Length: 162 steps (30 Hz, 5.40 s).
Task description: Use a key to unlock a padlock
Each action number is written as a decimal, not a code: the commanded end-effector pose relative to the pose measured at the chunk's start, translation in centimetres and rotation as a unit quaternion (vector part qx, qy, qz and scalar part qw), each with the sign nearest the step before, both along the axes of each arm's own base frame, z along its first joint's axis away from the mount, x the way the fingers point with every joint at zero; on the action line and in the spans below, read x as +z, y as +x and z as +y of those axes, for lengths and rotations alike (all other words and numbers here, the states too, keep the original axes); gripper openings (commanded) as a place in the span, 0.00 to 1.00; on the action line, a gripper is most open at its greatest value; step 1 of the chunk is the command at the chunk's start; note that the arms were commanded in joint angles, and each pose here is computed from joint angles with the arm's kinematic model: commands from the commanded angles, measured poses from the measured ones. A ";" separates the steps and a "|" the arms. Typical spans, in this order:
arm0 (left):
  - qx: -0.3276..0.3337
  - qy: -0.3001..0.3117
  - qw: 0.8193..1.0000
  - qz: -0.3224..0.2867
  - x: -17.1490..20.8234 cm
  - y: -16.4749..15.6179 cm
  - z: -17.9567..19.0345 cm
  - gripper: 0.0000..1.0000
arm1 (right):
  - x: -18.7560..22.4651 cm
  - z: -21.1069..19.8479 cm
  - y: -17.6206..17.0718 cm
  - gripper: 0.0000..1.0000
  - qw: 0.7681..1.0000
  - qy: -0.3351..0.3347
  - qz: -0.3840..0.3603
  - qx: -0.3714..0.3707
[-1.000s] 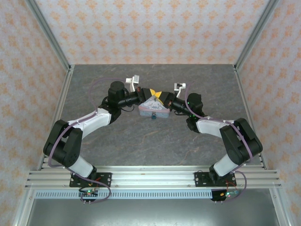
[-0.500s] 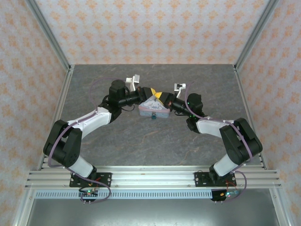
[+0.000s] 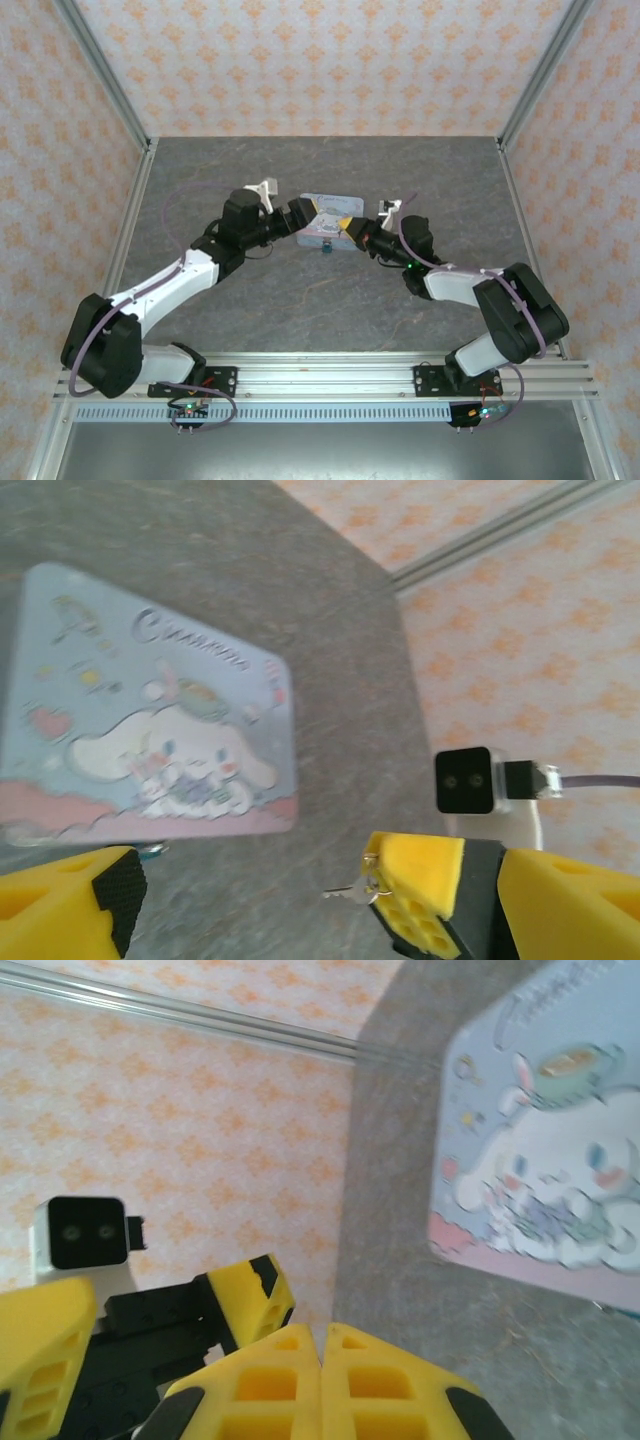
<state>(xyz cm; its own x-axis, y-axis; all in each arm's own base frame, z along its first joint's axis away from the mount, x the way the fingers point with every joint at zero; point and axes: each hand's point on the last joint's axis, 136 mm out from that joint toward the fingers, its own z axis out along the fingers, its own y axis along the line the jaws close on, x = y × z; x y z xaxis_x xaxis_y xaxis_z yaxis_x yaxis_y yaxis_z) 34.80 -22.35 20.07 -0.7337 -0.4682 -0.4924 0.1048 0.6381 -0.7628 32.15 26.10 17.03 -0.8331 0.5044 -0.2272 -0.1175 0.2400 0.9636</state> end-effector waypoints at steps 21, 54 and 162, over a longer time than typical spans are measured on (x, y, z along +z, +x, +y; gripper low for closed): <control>0.050 0.102 0.992 0.059 -10.5 -3.6 1.7 0.87 | -6.0 -0.6 2.9 0.00 0.998 -0.047 0.030 -0.006; -0.065 0.161 0.985 0.002 -14.2 3.1 -7.1 0.71 | -2.8 -1.1 11.2 0.00 0.997 -0.040 0.056 -0.042; 0.084 -0.033 0.995 0.040 -18.5 8.7 -6.3 0.31 | -9.5 -1.8 11.3 0.00 0.990 -0.044 0.117 -0.067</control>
<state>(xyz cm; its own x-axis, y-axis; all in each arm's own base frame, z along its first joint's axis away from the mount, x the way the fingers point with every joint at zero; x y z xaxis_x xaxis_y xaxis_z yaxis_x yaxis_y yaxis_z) 43.67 -29.22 4.27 -0.6692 -0.6287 -0.3962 -0.0015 0.5342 -0.8453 44.34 24.45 10.97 -0.7858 0.6036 -0.1348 0.0632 0.2952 0.9533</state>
